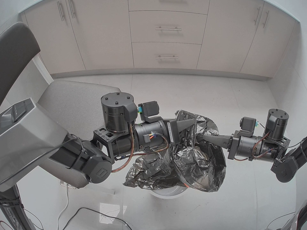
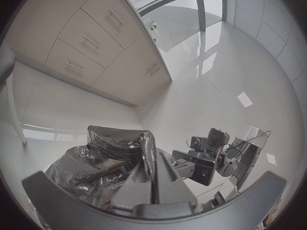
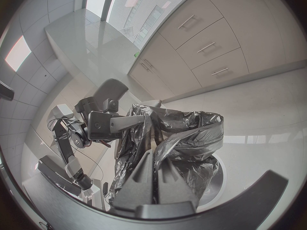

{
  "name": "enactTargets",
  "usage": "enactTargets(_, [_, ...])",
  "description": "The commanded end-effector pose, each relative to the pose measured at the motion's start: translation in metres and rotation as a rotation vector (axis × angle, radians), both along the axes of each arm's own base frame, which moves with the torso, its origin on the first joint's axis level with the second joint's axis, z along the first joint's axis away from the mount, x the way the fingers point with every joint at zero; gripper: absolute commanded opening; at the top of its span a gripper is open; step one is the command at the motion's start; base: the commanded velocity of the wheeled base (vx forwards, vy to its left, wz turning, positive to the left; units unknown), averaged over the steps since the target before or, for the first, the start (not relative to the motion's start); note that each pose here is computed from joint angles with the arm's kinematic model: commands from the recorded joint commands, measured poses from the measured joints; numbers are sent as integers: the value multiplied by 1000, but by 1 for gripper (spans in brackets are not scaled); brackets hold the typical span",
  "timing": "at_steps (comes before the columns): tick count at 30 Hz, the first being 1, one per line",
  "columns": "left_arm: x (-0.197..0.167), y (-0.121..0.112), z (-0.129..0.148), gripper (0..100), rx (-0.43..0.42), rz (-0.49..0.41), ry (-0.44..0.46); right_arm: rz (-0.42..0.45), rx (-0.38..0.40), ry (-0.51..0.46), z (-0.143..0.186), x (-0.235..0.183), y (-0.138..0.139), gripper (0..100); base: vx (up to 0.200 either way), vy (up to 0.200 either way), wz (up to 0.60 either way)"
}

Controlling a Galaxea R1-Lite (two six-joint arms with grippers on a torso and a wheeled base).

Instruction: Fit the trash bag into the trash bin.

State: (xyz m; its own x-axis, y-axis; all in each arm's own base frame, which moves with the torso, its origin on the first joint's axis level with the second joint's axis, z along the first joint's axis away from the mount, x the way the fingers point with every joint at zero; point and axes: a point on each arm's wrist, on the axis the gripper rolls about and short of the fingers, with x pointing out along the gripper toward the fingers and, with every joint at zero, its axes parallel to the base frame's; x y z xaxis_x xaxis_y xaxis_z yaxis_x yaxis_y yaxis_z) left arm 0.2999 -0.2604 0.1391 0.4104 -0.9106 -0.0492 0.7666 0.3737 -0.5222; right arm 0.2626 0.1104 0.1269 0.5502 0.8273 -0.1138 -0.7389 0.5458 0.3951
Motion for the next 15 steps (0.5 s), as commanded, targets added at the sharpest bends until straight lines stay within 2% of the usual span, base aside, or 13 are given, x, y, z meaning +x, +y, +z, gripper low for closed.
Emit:
enactTargets(1, [-2, 0, 0, 0, 2, -4, 0, 2, 0, 7, -1, 0, 0, 0, 0, 0, 0])
enactTargets(15, [-6, 3, 0, 0, 12, 13, 0, -14, -14, 31, -9, 3, 9, 0, 0, 0, 0])
